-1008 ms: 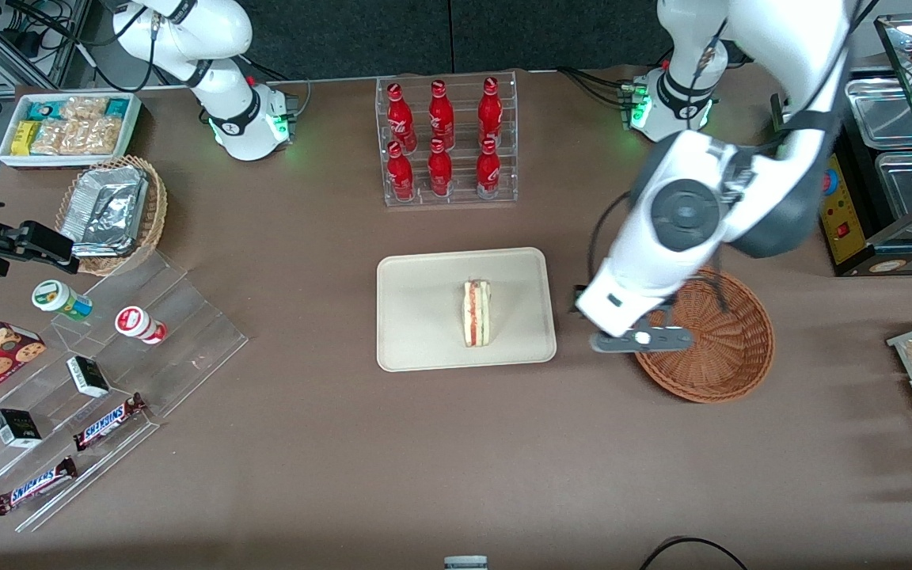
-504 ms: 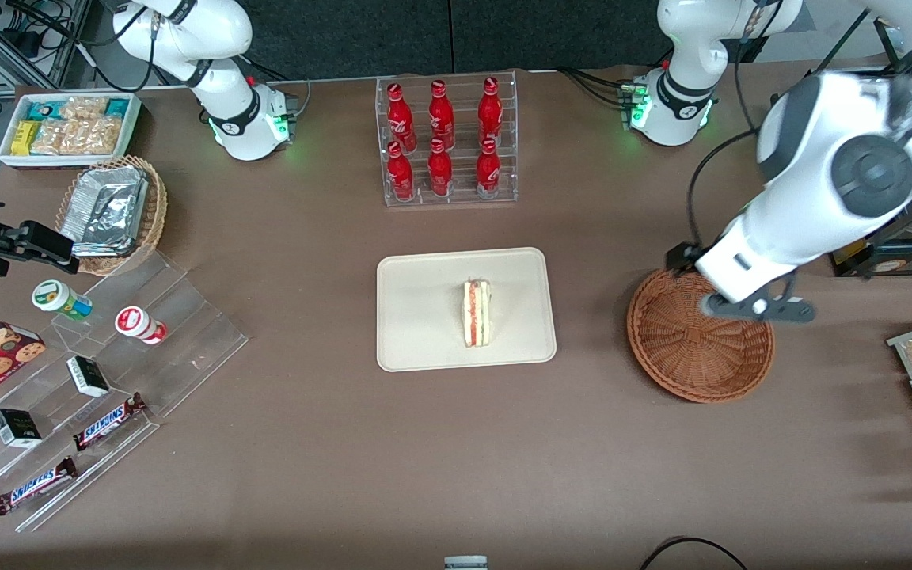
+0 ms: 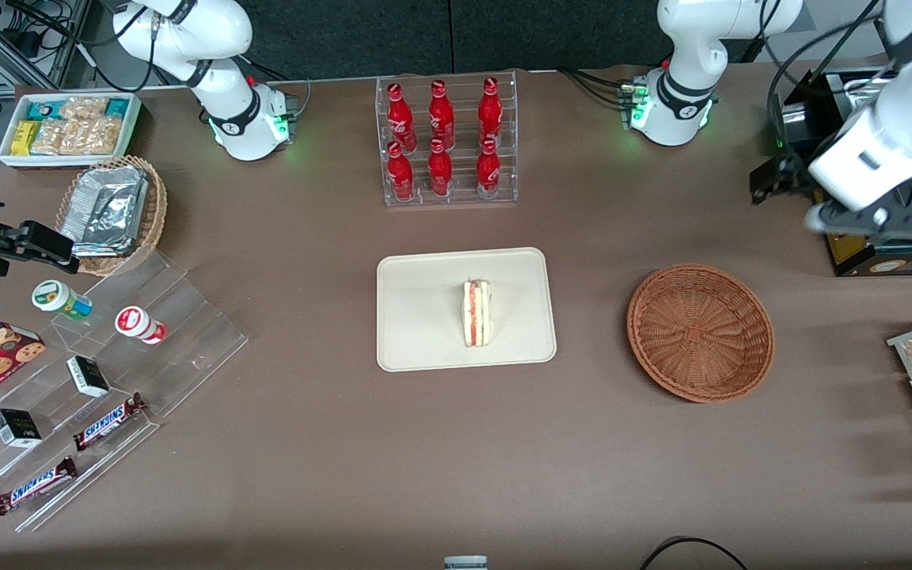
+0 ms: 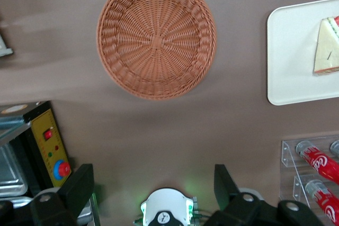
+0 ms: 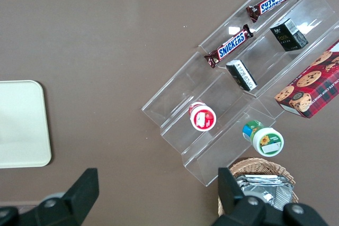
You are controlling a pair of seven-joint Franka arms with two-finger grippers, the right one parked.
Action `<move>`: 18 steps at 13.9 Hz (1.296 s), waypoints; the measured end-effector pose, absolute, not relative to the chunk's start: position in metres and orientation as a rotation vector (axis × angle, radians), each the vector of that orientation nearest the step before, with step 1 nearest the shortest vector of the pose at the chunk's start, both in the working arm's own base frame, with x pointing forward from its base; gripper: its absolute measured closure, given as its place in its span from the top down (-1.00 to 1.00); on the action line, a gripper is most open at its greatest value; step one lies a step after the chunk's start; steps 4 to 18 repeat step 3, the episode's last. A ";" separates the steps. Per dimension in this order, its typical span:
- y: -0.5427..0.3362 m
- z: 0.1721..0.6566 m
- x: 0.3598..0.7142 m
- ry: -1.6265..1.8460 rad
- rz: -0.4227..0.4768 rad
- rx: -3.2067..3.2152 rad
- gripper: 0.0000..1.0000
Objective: Place sandwich from basket to tray
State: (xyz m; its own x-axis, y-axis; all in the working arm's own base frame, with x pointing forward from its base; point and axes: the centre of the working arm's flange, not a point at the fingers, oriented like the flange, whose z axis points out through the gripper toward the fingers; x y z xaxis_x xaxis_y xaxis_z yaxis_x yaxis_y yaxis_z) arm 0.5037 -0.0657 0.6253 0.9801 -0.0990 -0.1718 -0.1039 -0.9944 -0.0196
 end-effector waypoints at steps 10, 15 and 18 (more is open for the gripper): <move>-0.066 0.639 0.492 0.161 0.235 -3.099 1.00; -0.066 0.639 0.492 0.161 0.235 -3.099 1.00; -0.066 0.639 0.492 0.161 0.235 -3.099 1.00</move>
